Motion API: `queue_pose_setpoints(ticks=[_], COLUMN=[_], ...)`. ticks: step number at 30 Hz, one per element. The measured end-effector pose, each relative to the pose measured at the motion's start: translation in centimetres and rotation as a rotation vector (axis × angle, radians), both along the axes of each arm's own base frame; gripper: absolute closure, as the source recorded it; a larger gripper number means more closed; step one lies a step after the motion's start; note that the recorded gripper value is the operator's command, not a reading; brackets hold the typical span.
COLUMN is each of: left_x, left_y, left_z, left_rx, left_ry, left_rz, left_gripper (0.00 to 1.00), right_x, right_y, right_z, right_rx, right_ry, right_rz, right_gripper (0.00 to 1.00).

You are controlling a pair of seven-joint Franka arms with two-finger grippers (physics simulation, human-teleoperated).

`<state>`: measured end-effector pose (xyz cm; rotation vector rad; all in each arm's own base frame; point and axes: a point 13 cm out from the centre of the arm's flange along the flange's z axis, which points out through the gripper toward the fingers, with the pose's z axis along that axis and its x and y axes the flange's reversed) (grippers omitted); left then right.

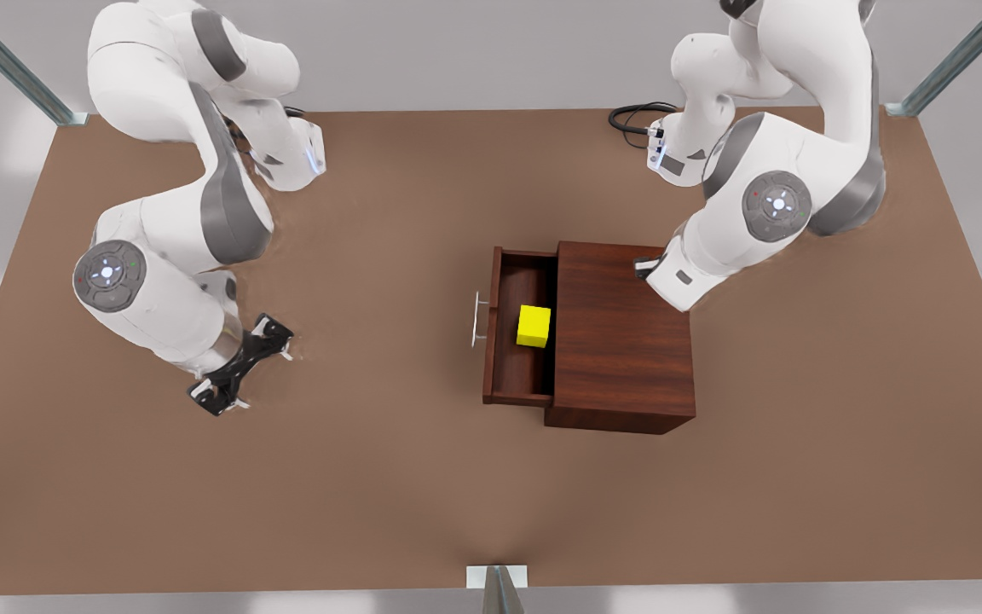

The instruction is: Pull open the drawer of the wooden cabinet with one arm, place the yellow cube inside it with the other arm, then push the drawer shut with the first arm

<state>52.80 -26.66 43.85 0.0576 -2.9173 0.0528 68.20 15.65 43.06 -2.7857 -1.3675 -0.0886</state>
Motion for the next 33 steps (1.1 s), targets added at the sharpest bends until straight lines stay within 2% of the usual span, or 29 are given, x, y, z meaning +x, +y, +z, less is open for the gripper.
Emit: queue_pose_setpoints(ticks=[2, 4, 6, 10, 14, 19, 22, 26, 33], left_x=[-2.3, -3.8, -4.2, -4.8, -6.9, -4.8, -3.9, -4.7, -4.1], left_y=[-6.5, -12.3, -17.3, -26.3, -33.0, -35.4, -36.0, -37.6, -36.8], left_z=[-1.0, -3.2, -5.2, -10.3, -16.2, -20.3, -21.6, -23.2, -26.2], left_rx=[0.014, 0.028, 0.038, 0.054, 0.040, -0.014, -0.040, -0.054, -0.029], left_ry=[-0.009, -0.020, -0.053, -0.133, -0.193, -0.222, -0.217, -0.214, -0.241], left_rz=[0.036, 0.109, 0.205, 0.420, 0.611, 0.891, 1.032, 1.152, 1.308], left_gripper=[1.00, 1.00, 1.00, 1.00, 1.00, 1.00, 1.00, 1.00, 1.00], right_x=[-3.2, -7.6, -9.7, -10.3, -10.6, -10.8, -11.0, -11.0, -11.1], right_y=[-9.9, -13.7, -15.2, -18.9, -19.0, -18.7, -18.7, -18.6, -18.6], right_z=[-2.9, -6.7, -9.0, -8.9, -9.1, -9.5, -9.6, -9.6, -9.8], right_rx=[-0.063, -0.087, -0.092, -0.063, -0.015, 0.030, 0.050, 0.073, 0.103], right_ry=[0.089, 0.173, 0.216, 0.222, 0.223, 0.220, 0.215, 0.208, 0.194], right_rz=[0.065, 0.239, 0.438, 0.731, 1.005, 1.283, 1.414, 1.560, 1.746], right_gripper=[0.00, 0.00, 0.00, 0.00, 0.00, 0.00, 0.00, 0.00, 0.00])
